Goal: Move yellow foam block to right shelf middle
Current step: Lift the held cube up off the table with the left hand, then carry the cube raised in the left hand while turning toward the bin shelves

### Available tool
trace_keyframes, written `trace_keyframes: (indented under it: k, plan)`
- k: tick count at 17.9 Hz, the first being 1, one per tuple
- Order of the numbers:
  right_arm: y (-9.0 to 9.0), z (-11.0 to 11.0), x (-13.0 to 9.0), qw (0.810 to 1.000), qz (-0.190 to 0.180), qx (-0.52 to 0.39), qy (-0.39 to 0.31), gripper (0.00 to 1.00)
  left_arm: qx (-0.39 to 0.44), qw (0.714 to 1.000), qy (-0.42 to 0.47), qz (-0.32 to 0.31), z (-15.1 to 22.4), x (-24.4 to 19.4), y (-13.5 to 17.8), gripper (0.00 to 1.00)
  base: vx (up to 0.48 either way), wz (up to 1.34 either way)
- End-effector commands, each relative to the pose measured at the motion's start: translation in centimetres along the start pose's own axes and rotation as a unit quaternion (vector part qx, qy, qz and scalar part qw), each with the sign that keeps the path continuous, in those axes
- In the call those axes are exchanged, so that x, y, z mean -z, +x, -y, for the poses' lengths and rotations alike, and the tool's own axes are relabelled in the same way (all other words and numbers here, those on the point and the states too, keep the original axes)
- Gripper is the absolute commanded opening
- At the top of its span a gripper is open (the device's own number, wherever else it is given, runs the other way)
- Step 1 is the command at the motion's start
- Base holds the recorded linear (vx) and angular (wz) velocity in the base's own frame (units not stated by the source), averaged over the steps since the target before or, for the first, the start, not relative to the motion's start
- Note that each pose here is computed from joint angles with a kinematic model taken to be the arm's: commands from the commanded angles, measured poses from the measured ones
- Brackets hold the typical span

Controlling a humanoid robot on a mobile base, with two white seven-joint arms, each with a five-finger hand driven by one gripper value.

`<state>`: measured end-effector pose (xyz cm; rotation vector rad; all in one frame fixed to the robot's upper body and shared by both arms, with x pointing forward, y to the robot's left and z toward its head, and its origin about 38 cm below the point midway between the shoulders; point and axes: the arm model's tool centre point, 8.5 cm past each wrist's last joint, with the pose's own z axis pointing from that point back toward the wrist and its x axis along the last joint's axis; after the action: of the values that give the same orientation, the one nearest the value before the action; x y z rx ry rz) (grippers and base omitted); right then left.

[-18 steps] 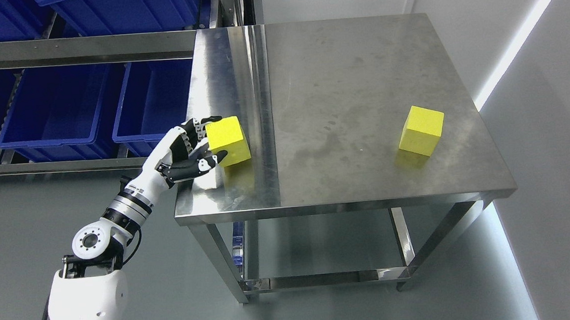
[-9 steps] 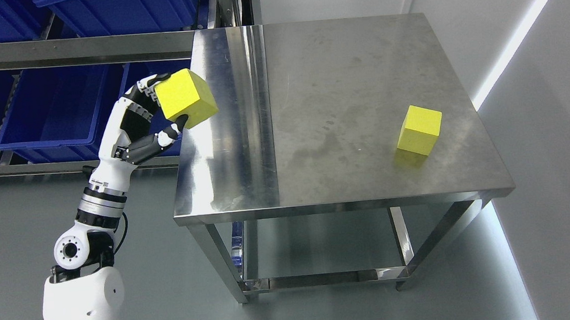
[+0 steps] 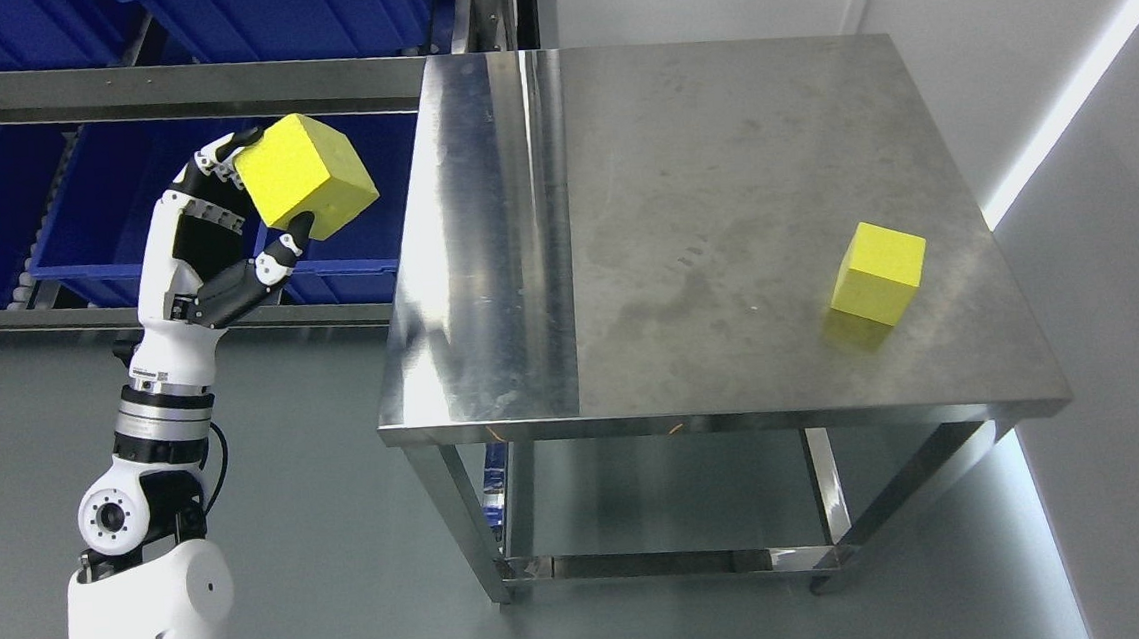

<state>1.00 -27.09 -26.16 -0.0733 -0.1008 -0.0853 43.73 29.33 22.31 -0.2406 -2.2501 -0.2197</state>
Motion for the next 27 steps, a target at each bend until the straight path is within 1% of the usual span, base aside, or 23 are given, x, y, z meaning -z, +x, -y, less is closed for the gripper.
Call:
trace_keyframes:
  k: [1,4,7,9,21,27]
  plan:
    - [0.9,1.1,0.1,1.0,0.012,0.0,-0.008,1.0,0.024,0.996,0.09,0.013,-3.2,-0.5,1.9,0.02,0.04,0.29]
    - [0.9,1.1,0.1,1.0,0.011,0.0,-0.008,1.0,0.035,0.99,0.137,0.015,-3.6,-0.4,2.3,0.02,0.073,0.51]
    - [0.9,1.1,0.1,1.0,0.011,0.0,-0.008,1.0,0.033,0.994,0.101,0.012,-1.2,-0.1,2.1,0.02,0.097,0.72]
    - [0.9,1.1,0.1,1.0,0.011,0.0,-0.008,1.0,0.038,0.995,0.094,0.017,-0.7,0.1,2.4,0.02,0.093,0.83]
    - [0.9,1.1,0.1,1.0,0.011,0.0,-0.008,1.0,0.066,0.986,0.148,0.023,-4.3,-2.4,3.4,0.02,0.08,0.72]
    - [0.9,1.1,0.1,1.0,0.012,0.0,-0.008,1.0,0.071,0.986,0.147,0.022,-4.2,-3.3,3.4,0.02,0.06,0.47]
